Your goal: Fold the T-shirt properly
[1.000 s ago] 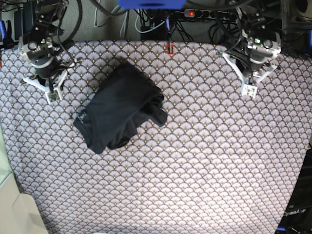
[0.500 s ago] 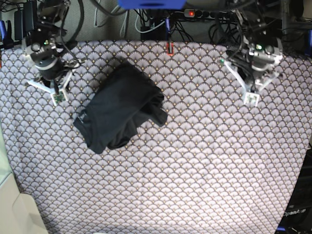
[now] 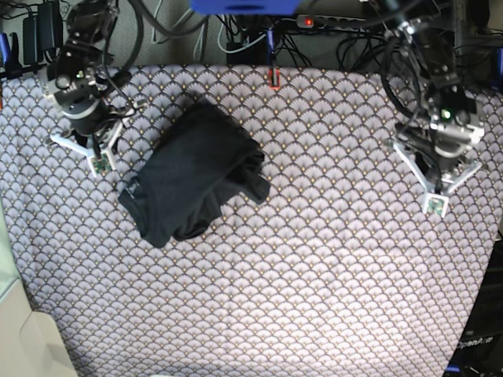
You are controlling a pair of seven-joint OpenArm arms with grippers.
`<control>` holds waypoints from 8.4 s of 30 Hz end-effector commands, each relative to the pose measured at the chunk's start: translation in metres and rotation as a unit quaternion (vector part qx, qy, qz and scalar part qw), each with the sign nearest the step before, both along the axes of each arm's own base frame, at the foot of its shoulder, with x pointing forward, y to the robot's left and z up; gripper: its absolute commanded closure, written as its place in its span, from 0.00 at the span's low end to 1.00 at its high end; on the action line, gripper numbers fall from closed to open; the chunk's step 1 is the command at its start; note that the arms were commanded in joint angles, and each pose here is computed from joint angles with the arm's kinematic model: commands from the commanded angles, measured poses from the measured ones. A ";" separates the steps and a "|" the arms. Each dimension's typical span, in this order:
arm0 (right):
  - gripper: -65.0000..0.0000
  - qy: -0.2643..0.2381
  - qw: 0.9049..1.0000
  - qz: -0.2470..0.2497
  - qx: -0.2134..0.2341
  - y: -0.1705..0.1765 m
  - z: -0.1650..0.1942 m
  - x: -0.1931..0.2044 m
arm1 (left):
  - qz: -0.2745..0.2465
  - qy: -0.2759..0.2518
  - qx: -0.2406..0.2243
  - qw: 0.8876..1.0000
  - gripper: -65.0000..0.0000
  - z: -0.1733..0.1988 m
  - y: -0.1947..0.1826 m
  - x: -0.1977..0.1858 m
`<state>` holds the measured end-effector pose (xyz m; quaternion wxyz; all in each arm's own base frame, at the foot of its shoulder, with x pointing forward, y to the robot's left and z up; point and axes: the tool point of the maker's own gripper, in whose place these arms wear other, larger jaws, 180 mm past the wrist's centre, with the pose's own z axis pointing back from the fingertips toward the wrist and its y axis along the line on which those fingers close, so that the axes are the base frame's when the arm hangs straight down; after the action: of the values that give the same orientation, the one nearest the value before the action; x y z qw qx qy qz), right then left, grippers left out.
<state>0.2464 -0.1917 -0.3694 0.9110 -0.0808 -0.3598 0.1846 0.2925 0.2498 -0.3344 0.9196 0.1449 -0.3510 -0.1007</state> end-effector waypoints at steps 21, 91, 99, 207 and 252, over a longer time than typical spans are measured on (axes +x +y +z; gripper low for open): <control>1.00 0.029 0.998 -0.045 0.015 0.006 0.003 -0.007 | -0.218 -0.083 -0.011 0.972 1.00 0.001 -0.067 0.054; 1.00 0.038 0.998 0.043 -0.020 0.009 -0.010 0.037 | -0.300 -0.102 -0.162 0.934 1.00 -0.016 -0.222 0.059; 1.00 0.043 0.998 0.055 0.001 0.002 -0.036 0.050 | -0.293 -0.060 -0.184 0.936 1.00 -0.049 -0.262 0.068; 1.00 0.102 0.958 -0.253 -0.090 -0.179 -0.044 -0.211 | -0.149 0.241 -0.079 0.956 1.00 -0.152 -0.084 -0.263; 1.00 0.283 0.945 -0.143 0.072 -0.046 -0.278 -0.261 | 0.044 0.261 -0.034 0.964 1.00 -0.323 -0.059 -0.271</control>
<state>-0.0082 -0.2381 -0.6477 0.9951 -0.0120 -0.0883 0.0432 0.0242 0.1924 -0.6575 0.9868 0.0999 -0.0965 -0.0835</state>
